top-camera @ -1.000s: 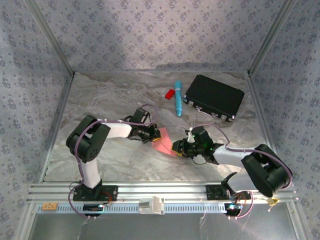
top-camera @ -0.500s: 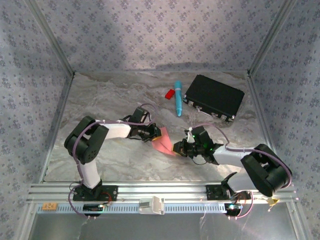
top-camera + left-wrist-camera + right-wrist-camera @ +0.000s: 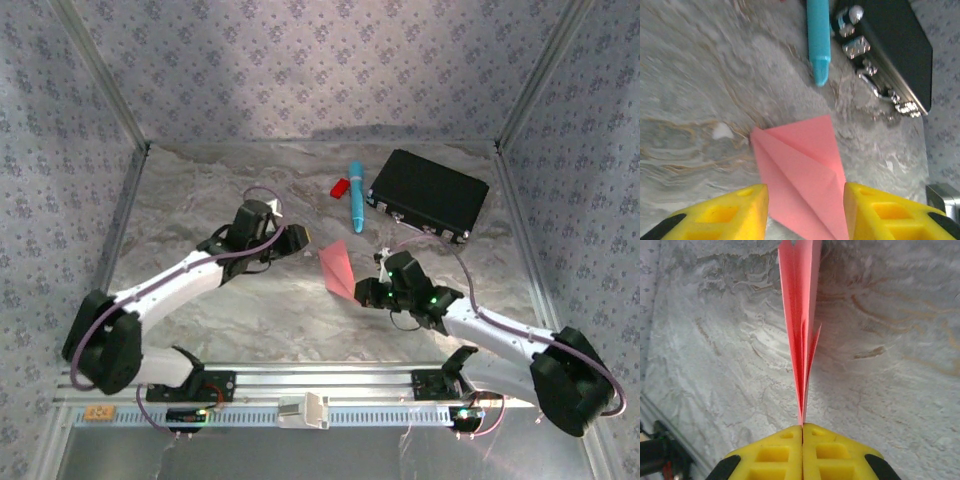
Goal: Fold a paper plane with a square sheet of paper (pick it up from the middle)
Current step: Turn over the paper at the center of the table.
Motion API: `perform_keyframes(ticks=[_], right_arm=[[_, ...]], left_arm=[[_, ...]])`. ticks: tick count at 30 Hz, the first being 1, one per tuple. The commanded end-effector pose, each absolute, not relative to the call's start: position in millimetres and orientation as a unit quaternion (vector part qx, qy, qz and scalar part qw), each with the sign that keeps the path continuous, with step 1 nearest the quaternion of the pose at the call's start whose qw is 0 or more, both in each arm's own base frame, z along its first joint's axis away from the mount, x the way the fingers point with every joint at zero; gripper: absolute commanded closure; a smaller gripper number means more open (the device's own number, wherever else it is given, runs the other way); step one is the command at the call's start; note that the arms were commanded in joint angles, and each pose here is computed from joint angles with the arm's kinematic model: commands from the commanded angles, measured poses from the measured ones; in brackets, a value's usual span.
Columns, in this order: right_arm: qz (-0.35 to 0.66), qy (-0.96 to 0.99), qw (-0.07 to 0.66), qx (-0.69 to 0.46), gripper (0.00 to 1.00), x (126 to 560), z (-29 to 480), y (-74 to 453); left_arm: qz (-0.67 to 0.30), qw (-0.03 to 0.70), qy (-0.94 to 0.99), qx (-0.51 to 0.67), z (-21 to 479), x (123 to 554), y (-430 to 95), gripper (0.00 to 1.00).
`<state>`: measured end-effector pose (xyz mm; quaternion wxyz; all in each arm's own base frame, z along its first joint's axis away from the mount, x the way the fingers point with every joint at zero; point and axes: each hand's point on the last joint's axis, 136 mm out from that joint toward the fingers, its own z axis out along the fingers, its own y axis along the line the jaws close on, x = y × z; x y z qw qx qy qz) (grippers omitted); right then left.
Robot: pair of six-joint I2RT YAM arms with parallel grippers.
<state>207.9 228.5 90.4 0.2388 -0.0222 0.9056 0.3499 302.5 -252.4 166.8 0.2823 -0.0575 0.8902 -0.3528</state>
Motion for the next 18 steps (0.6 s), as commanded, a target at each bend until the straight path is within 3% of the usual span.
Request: perform_keyframes(ticks=[1, 5, 18], right_arm=[[0.260, 0.918, 0.290, -0.066, 0.93, 214.7, 101.5, 214.9], [0.201, 0.919, 0.322, -0.101, 0.94, 216.4, 118.3, 213.5], [-0.074, 0.904, 0.384, -0.175, 0.96, 205.8, 152.9, 169.5]], left_arm=[[-0.291, 0.336, 0.891, -0.088, 168.4, 301.4, -211.5, 0.53], [-0.276, 0.374, 0.879, -0.107, 183.0, 296.5, -188.1, 0.52], [-0.280, 0.383, 0.864, -0.169, 184.4, 286.4, -152.8, 0.50]])
